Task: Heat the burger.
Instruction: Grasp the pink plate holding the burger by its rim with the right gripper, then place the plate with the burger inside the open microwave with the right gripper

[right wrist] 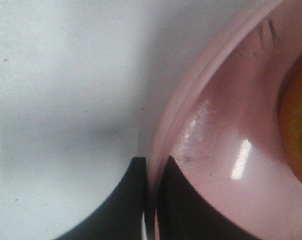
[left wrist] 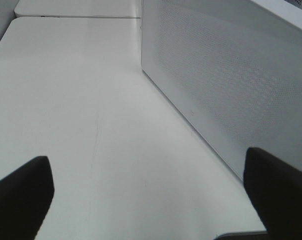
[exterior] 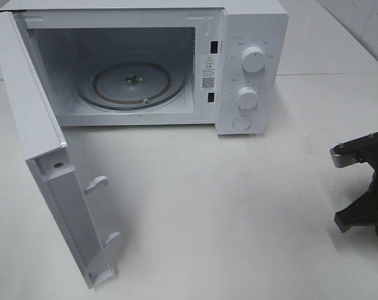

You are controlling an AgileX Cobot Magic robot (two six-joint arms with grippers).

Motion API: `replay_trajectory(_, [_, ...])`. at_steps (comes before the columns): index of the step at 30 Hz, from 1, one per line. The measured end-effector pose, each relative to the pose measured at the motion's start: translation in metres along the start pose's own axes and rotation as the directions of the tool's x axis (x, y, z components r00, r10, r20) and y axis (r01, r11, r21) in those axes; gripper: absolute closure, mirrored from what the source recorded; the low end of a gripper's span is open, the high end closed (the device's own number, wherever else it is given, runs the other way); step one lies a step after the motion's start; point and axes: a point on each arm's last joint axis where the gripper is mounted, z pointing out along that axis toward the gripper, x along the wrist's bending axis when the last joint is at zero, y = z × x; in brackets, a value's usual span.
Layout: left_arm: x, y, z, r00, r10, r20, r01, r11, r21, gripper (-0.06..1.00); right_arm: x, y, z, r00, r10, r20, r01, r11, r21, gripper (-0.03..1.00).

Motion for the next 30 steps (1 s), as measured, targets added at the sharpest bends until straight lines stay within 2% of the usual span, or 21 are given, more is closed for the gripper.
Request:
replay_trajectory(11, [0.0,0.0,0.0,1.0,0.0,0.0,0.0,1.0,0.0,-0.03,0.001,-0.004,-0.016,0.997,0.012,0.072,-0.011,1.0,-0.023,0.92])
replay_trajectory(16, [0.0,0.0,0.0,1.0,0.0,0.0,0.0,1.0,0.0,-0.03,0.007,-0.007,-0.022,0.996,-0.021,0.091,0.023,1.0,-0.018,0.92])
replay_trajectory(22, [0.0,0.0,0.0,1.0,0.0,0.0,0.0,1.0,0.0,-0.03,0.011,-0.012,-0.035,0.986,-0.046,0.158,0.053,0.998,-0.038,0.92])
replay_trajectory(30, [0.0,0.0,0.0,1.0,0.0,0.0,0.0,1.0,0.0,-0.03,0.016,-0.019,-0.052,0.98,-0.069,0.188,0.083,0.994,-0.069,0.92])
